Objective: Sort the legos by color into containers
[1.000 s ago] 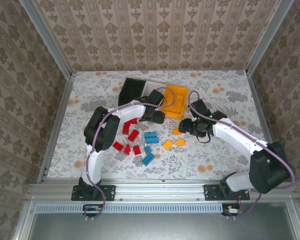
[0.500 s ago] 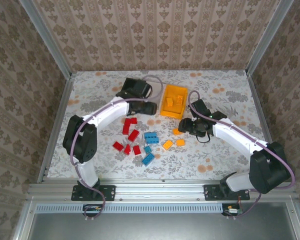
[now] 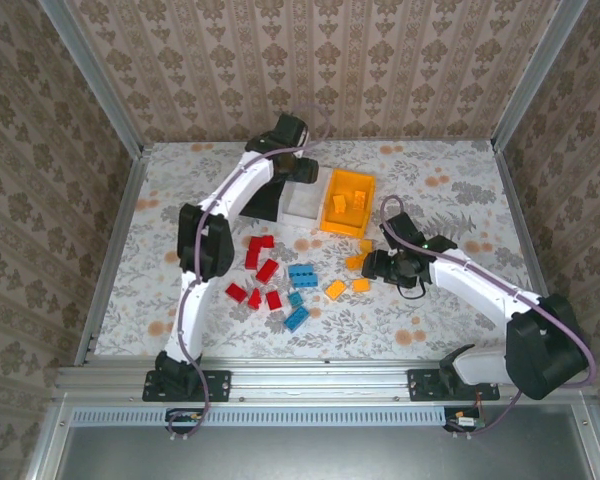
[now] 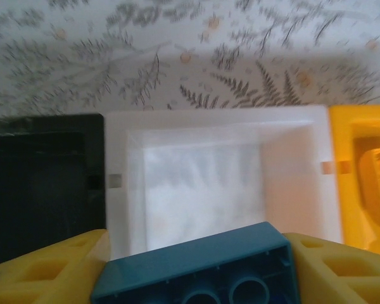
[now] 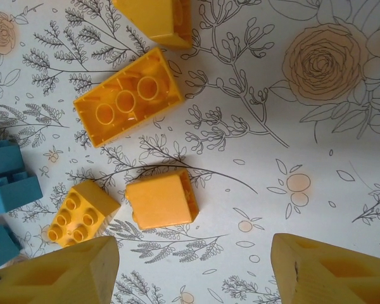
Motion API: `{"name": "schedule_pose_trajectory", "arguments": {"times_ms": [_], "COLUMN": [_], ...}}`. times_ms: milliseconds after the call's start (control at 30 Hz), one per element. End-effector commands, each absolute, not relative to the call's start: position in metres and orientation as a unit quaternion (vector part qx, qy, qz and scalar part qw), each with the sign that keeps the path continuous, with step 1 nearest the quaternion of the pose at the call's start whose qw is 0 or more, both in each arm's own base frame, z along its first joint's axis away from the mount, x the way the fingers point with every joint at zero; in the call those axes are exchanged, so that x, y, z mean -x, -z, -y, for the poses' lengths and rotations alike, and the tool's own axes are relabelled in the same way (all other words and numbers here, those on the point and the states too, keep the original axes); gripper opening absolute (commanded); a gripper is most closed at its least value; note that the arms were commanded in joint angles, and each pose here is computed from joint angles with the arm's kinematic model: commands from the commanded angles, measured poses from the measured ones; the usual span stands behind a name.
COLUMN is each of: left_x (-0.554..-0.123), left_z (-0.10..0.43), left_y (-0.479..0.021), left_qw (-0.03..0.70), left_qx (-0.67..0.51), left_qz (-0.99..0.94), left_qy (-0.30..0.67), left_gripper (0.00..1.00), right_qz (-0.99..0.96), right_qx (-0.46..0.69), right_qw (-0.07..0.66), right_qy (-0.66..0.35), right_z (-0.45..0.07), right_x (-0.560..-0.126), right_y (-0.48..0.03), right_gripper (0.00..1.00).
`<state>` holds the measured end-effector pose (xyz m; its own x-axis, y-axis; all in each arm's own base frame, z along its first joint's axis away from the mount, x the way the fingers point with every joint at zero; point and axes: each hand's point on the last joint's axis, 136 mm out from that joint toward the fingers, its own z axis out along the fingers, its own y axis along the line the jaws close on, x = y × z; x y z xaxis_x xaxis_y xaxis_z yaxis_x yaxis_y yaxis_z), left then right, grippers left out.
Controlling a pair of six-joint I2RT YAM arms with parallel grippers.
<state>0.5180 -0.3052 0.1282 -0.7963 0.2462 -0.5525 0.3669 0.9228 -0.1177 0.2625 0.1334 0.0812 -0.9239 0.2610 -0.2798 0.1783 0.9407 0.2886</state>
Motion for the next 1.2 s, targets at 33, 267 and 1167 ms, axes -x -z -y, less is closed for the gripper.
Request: {"name": "schedule_pose_trajectory", "arguments": {"times_ms": [33,267,1167], "left_x": [-0.508,-0.503,-0.344], "left_z": [0.302,0.305,0.219], "left_y": [-0.123,-0.109,-0.203], "left_qw": [0.244,0.227,0.269], "left_qx": [-0.183,-0.185,-0.133], "left_qz": [-0.948,-0.952,-0.942], "left_qy": [0.094,0.091,0.151], "left_gripper": [0.66,0.74,0.92], "right_qz": [-0.973,-0.974,-0.993], "right_qx": [-0.124,-0.119,0.035], "right_qw": [0.157,0.154,0.111], "right_qy": [-0.114,-0.114,-0.014], "right_z": [-0.126,-0.13,-0.164], "right_x": [-0.255,-0.26,-0.304], "right_y": [-0.079,-0.076,-0.057], "right_gripper": [0.66,0.67,0.81]}}
